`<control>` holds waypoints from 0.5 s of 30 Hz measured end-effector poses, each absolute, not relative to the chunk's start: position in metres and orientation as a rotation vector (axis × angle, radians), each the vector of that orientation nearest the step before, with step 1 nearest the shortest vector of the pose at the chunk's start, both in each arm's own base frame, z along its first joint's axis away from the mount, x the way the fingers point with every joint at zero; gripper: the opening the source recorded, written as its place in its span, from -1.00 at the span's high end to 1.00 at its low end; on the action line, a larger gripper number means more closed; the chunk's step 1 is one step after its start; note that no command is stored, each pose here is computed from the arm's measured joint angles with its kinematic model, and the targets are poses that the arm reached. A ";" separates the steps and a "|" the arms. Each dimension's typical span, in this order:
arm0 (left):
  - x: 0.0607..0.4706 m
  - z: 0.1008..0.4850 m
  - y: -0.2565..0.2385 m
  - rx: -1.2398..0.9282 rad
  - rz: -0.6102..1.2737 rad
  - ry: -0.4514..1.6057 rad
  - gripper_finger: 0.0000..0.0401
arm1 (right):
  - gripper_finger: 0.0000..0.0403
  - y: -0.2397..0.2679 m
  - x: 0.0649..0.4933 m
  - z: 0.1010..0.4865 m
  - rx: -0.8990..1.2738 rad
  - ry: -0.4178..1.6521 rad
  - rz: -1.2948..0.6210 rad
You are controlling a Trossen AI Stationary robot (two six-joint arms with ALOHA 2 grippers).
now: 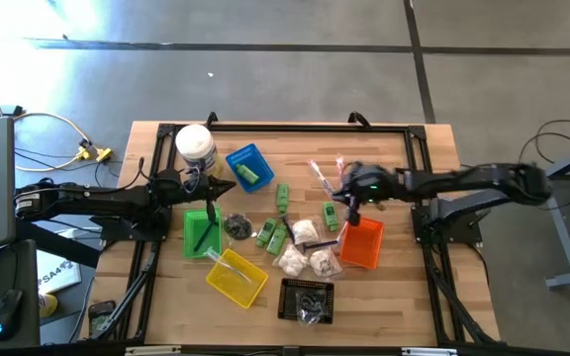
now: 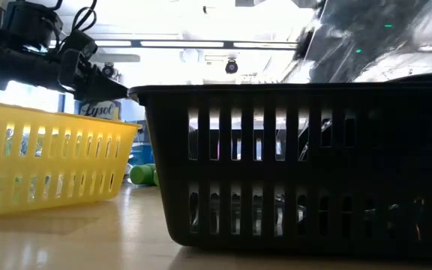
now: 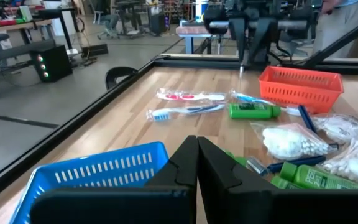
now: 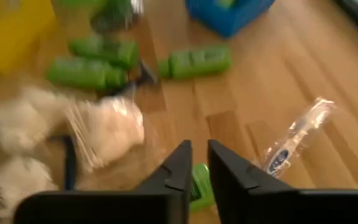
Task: Pick & Place Travel size toiletries
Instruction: Put the white cotton pack into the orange bin
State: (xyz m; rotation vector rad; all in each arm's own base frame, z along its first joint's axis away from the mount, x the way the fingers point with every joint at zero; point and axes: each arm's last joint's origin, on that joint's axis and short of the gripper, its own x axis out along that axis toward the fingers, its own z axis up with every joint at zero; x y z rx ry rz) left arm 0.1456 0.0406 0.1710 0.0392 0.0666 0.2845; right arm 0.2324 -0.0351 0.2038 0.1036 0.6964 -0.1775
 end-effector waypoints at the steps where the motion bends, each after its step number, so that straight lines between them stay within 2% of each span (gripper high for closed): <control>1: 0.146 0.171 0.041 0.040 0.285 0.066 1.00 | 0.66 -0.036 0.241 0.203 0.091 0.738 -0.162; 9: 0.146 0.171 0.041 0.045 0.284 0.066 1.00 | 0.00 -0.029 0.296 0.184 0.052 0.861 0.075; 15: 0.146 0.170 0.041 0.046 0.284 0.076 1.00 | -0.22 -0.031 0.317 0.153 0.044 0.960 0.063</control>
